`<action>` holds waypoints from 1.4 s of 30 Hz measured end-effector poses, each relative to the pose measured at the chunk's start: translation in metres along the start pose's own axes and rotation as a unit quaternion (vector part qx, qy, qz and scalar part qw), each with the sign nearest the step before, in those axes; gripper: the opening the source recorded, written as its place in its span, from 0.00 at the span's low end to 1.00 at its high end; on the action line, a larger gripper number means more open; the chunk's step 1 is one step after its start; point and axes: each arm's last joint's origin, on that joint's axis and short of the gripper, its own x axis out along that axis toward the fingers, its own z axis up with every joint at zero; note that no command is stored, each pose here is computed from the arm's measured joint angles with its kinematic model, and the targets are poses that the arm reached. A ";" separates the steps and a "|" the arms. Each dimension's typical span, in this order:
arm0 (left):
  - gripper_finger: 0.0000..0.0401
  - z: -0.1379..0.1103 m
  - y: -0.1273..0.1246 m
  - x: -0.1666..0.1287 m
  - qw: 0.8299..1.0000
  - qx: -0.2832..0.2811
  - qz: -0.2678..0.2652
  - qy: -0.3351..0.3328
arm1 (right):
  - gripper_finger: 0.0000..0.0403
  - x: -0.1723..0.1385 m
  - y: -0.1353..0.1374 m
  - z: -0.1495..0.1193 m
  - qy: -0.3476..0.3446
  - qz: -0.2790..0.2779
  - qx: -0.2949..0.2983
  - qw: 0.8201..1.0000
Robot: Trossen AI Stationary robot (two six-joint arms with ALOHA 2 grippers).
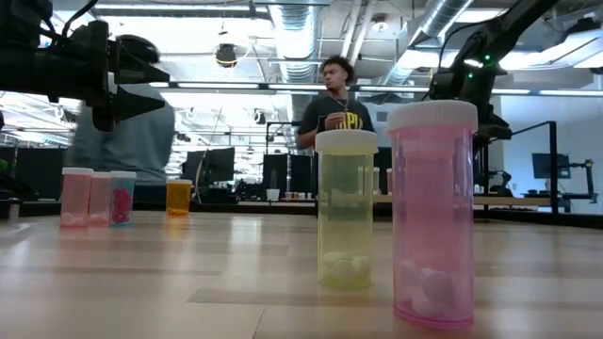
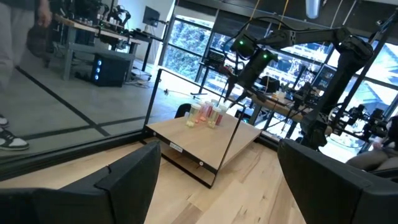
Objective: Pick and place medicine bottles onto shelf by color
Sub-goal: Put the yellow pill bottle on the shelf
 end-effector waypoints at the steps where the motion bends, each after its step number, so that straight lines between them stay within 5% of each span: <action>1: 0.78 0.000 0.000 0.000 1.000 0.000 0.000 0.000 | 0.36 0.000 -0.001 -0.002 0.001 -0.003 0.002 1.000; 25: 0.78 0.000 0.000 0.000 1.000 0.000 0.000 0.000 | 0.37 0.001 -0.022 -0.039 -0.035 -0.033 0.089 0.995; 42: 0.78 0.000 0.000 0.000 1.000 0.000 0.000 0.000 | 0.37 0.012 -0.019 -0.026 -0.035 -0.007 0.117 0.993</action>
